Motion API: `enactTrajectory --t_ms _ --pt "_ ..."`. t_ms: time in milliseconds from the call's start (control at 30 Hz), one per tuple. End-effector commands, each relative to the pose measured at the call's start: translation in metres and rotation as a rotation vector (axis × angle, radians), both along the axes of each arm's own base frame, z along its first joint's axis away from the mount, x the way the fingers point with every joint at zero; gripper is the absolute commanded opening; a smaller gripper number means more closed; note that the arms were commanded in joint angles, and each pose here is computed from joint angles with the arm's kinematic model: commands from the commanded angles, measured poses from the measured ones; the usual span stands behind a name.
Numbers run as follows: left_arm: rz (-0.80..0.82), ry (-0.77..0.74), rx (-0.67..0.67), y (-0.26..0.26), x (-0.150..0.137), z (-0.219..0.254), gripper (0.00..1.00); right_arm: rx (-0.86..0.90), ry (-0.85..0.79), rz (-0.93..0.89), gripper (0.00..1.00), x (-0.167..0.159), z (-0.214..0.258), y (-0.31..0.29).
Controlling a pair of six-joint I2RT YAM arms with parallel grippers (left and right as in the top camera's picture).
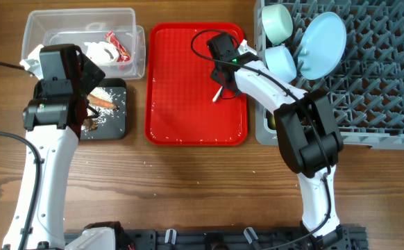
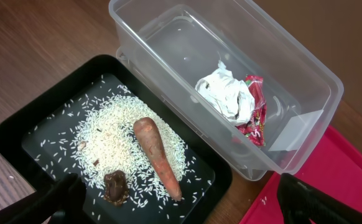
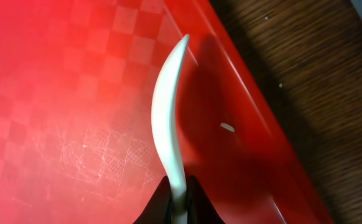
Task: Sort waste into correct bins and load items into the dishwasher rack
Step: 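Lay the white spoon into the gray rack and release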
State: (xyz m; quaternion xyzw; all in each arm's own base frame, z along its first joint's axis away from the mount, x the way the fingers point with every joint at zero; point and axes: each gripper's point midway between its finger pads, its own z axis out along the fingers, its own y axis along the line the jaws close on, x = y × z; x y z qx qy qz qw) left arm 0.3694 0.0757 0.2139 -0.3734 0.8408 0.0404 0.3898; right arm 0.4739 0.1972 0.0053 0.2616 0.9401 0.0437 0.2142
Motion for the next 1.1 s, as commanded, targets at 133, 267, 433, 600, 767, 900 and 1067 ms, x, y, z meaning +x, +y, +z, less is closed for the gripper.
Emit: enactTrajectory --t_ms 133,267,433,600,767,900,1067 --pt "-0.017 -0.006 0.009 -0.002 0.002 0.004 1.00 0.124 -0.061 0.392 0.04 0.000 0.066 0.044" --pt "-0.017 -0.006 0.009 -0.002 0.002 0.004 1.00 0.101 -0.193 0.395 0.04 -0.021 0.174 0.017" --pt "-0.017 -0.006 0.009 -0.002 0.002 0.004 1.00 -0.031 -0.223 -0.073 0.04 -0.071 0.251 -0.111" --pt "-0.017 -0.006 0.009 -0.002 0.002 0.004 1.00 -0.127 -0.119 -0.533 0.04 -0.114 0.229 -0.205" --pt "-0.016 -0.006 0.009 -0.002 0.002 0.004 1.00 -0.088 -0.071 -0.735 0.04 -0.122 0.168 -0.234" --pt "-0.017 -0.006 0.009 -0.002 0.002 0.004 1.00 -0.046 -0.067 -0.801 0.04 -0.124 0.134 -0.244" --pt "-0.017 -0.006 0.009 -0.002 0.002 0.004 1.00 -0.028 -0.108 -0.849 0.04 -0.117 0.135 -0.260"
